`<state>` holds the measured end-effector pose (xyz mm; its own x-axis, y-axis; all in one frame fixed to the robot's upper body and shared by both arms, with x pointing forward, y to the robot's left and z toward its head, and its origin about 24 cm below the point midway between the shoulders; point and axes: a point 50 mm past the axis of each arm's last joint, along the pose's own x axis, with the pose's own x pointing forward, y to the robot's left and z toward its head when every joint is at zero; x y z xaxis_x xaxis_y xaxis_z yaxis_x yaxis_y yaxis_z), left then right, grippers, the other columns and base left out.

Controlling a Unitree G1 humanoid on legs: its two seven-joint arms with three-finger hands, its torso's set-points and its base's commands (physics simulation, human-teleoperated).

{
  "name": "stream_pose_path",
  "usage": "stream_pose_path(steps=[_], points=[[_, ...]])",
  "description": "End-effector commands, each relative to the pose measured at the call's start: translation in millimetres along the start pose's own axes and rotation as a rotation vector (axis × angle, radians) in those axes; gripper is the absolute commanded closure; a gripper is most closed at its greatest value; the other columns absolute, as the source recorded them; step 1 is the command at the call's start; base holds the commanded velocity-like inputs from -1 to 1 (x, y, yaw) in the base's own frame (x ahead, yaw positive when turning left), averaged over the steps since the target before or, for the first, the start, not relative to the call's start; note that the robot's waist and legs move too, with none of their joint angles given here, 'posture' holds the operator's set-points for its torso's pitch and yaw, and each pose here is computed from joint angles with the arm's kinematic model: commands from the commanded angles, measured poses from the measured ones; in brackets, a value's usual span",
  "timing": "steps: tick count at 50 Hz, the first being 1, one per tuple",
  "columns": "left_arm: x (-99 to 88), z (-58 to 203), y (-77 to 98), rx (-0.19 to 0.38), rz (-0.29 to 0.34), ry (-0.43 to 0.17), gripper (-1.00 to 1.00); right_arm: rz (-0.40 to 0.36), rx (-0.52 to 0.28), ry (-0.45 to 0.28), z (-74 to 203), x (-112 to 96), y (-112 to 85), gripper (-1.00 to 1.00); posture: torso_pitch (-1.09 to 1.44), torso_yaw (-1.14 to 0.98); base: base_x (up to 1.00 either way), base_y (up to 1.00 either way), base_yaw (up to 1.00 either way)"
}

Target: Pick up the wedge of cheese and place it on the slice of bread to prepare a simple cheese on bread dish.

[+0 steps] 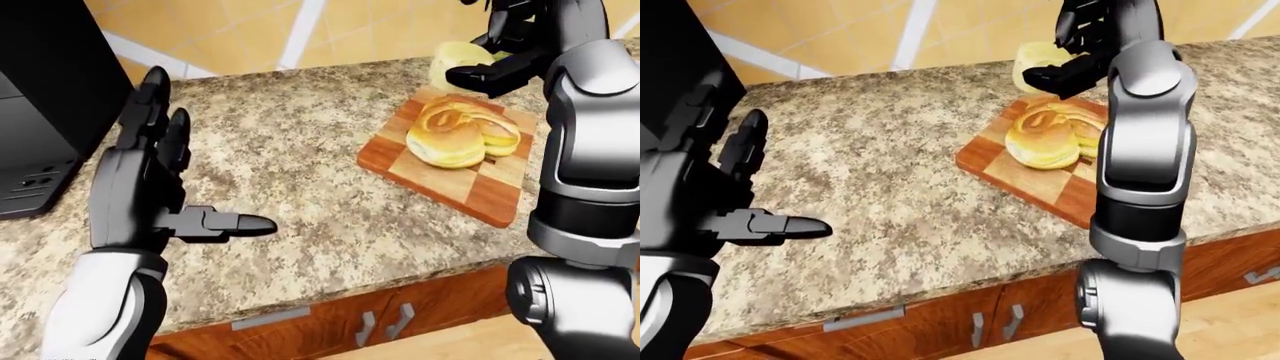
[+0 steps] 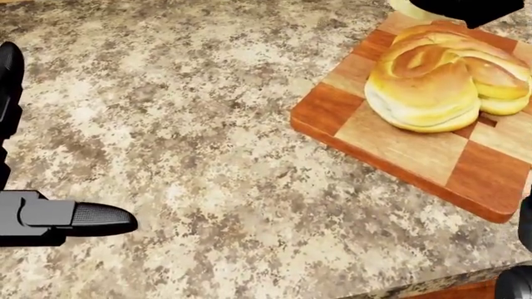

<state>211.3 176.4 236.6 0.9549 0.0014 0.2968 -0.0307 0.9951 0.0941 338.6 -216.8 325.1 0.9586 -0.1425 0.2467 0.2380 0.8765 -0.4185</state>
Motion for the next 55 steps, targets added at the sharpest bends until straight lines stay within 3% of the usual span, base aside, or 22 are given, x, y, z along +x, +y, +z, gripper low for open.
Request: stream_pose_path(steps=[1,16,28,37,55], points=[[-1.1,11,0.3,0.010,0.007,-0.075,-1.00,-0.053,-0.005,-0.098,21,-5,-13.5,1.00,0.00,0.00,0.00,0.00,0.00],[0.1,16,-1.7,0.011,0.007,-0.079,-1.00,-0.074,-0.022,-0.044,4,-8,-29.0,1.00,0.00,0.00,0.00,0.00,0.00],[-1.6,13,-0.6,0.006,0.012,-0.078,-1.00,-0.070,-0.044,0.001,-11,-5,-20.4,1.00,0.00,0.00,0.00,0.00,0.00],[-1.4,13,0.1,0.006,0.014,-0.080,-1.00,-0.084,-0.048,0.055,-38,5,-16.0,1.00,0.00,0.00,0.00,0.00,0.00],[-2.6,12,0.6,0.003,0.017,-0.080,-1.00,-0.113,-0.072,0.064,-40,6,-18.4,1.00,0.00,0.00,0.00,0.00,0.00]])
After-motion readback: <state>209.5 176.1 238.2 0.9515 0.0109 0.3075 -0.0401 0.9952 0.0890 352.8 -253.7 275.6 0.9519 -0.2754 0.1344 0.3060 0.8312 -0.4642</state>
